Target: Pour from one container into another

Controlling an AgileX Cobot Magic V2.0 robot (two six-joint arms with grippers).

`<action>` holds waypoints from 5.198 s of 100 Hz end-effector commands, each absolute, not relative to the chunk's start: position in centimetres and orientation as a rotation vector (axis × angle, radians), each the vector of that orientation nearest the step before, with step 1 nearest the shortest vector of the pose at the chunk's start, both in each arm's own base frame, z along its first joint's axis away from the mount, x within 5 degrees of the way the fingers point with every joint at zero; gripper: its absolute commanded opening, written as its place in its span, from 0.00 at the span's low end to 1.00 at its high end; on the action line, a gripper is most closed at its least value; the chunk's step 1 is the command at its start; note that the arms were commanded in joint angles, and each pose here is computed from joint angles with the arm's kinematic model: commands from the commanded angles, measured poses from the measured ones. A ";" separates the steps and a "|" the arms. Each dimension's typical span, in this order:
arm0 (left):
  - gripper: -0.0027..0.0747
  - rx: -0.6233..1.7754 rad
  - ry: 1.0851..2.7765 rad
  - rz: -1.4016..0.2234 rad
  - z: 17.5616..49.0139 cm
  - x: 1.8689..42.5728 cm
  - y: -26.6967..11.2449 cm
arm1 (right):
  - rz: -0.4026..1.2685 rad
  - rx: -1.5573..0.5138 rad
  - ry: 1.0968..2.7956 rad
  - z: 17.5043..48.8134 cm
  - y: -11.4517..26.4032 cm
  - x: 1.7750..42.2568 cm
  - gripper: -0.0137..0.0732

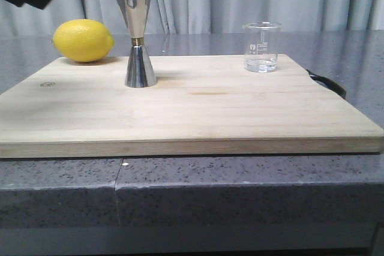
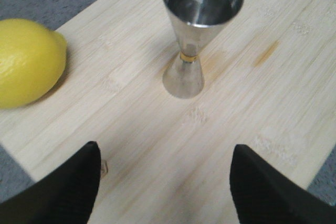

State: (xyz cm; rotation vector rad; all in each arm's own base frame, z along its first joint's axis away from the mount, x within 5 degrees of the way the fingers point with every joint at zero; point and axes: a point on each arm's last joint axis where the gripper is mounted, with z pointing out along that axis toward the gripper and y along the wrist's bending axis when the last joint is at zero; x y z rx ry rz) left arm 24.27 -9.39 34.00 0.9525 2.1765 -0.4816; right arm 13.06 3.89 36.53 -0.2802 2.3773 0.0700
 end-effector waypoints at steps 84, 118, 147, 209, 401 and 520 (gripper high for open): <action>0.63 0.220 1.921 -0.181 35.0 8.0 -2.1 | 0.132 -0.218 1.915 37.1 1.9 8.7 0.91; 0.47 0.216 1.922 -0.194 34.9 8.1 -2.1 | 0.110 -0.219 1.932 37.0 1.7 8.5 0.72; 0.09 0.216 1.922 -0.193 34.9 8.1 -2.1 | 0.110 -0.219 1.932 37.0 1.7 8.5 0.28; 0.01 0.207 1.908 -0.214 35.1 8.1 -2.2 | 0.106 -0.221 1.928 37.0 1.7 8.5 0.07; 0.01 0.040 1.413 -0.076 20.9 5.5 -0.4 | 0.106 -0.221 1.928 37.0 1.7 8.5 0.07; 0.01 0.040 1.413 -0.076 20.9 5.5 -0.4 | 0.235 0.175 1.415 21.6 0.1 5.4 0.07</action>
